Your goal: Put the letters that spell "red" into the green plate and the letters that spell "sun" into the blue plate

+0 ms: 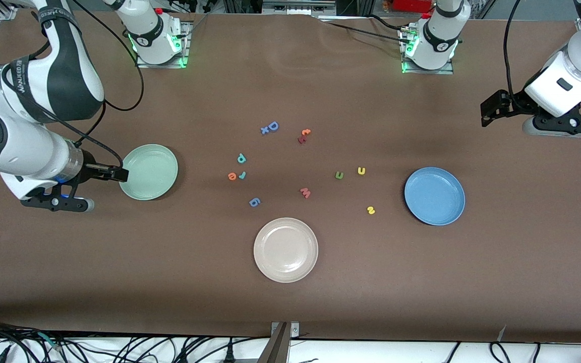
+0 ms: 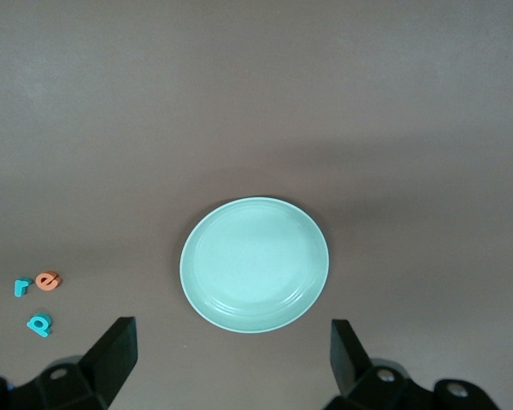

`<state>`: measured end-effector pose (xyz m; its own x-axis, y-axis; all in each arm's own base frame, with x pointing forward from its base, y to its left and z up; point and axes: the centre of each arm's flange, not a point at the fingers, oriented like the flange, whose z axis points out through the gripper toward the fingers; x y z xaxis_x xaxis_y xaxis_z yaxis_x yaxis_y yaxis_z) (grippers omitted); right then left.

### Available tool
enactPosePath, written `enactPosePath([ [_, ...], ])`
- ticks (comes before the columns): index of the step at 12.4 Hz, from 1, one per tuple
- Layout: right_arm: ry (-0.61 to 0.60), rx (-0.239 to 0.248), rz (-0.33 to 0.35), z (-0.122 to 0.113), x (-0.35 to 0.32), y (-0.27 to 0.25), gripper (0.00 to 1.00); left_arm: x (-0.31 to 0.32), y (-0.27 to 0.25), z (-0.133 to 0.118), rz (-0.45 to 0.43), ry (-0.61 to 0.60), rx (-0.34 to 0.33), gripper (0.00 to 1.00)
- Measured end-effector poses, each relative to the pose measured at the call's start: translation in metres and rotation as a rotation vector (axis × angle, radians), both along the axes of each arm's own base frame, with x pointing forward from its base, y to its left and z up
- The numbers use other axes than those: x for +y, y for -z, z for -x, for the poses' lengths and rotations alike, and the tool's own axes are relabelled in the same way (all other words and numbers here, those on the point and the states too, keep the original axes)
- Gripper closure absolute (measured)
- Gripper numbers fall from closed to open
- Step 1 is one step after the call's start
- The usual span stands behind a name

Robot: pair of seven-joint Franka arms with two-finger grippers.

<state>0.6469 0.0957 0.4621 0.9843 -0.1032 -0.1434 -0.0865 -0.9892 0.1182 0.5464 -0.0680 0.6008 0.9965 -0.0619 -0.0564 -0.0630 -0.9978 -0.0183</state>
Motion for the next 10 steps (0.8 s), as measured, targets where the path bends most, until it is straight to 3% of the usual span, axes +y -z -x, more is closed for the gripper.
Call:
enactPosePath([
  [10,0.025,0.009,0.003,0.0021,0.0033,0.0041,0.0,0.002,0.0023,0.0005,-0.004,-0.038,0.014,0.0],
])
